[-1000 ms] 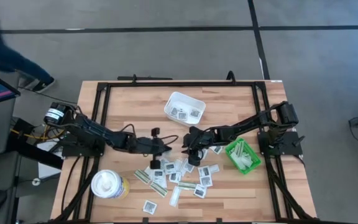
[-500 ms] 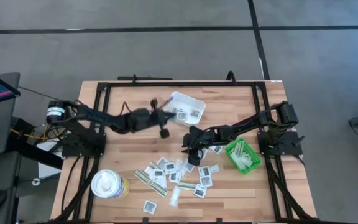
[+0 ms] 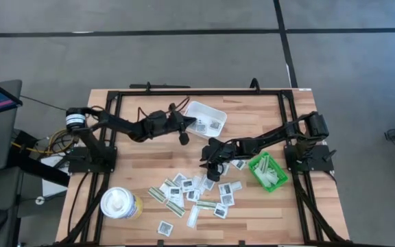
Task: Pick & Place First Aid Supplies
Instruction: Put the towelette pack into the white bin
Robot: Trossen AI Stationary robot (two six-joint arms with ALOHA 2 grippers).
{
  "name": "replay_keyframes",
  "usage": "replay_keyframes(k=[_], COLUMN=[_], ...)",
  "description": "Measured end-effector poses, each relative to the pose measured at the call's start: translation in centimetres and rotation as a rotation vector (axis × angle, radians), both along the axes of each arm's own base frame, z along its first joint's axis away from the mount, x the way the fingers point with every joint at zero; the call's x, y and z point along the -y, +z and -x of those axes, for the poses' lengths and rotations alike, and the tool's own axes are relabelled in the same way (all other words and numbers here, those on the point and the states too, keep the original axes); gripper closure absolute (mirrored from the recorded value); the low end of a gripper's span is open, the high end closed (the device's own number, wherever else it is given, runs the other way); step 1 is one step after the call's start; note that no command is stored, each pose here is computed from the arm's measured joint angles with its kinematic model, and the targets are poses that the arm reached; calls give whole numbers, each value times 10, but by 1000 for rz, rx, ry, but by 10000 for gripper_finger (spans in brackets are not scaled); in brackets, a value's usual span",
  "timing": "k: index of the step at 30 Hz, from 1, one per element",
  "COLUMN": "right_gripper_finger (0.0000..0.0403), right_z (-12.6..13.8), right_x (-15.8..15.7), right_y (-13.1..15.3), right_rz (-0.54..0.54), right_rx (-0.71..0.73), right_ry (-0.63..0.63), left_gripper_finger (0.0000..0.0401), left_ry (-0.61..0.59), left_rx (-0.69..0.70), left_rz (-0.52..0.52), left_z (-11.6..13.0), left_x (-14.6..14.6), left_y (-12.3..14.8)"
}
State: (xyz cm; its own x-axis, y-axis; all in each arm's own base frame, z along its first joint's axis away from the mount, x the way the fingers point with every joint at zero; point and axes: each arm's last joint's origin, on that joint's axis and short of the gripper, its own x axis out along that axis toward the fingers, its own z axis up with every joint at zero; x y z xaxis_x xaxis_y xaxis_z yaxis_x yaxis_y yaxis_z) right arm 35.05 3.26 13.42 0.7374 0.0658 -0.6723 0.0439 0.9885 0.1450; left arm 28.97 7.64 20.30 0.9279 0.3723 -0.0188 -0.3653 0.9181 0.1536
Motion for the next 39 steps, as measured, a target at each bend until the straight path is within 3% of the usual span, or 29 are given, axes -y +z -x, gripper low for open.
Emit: replay_keyframes(k=[6,14,26,34,36,39], right_gripper_finger=[284,284,284,284,284,284], right_z=[0,0,0,0,0,0], right_x=[0,0,0,0,0,0], right_y=[0,0,0,0,0,0], right_rz=[-1,17,16,16,16,16], right_rx=[2,3,3,3,3,3], right_ry=[1,19,18,18,18,18], left_gripper_finger=[386,383,271,252,255,261], left_ry=[66,78,66,62,39,-92], left_rx=[-32,-9,-7,-5,3,6], left_rz=[15,55,64,69,89,117], left_z=[-3,-2,-2,-2,-3,-7], left_x=[-12,-15,-15,-14,-11,-1], left_y=[-16,-14,-15,-15,-15,-15])
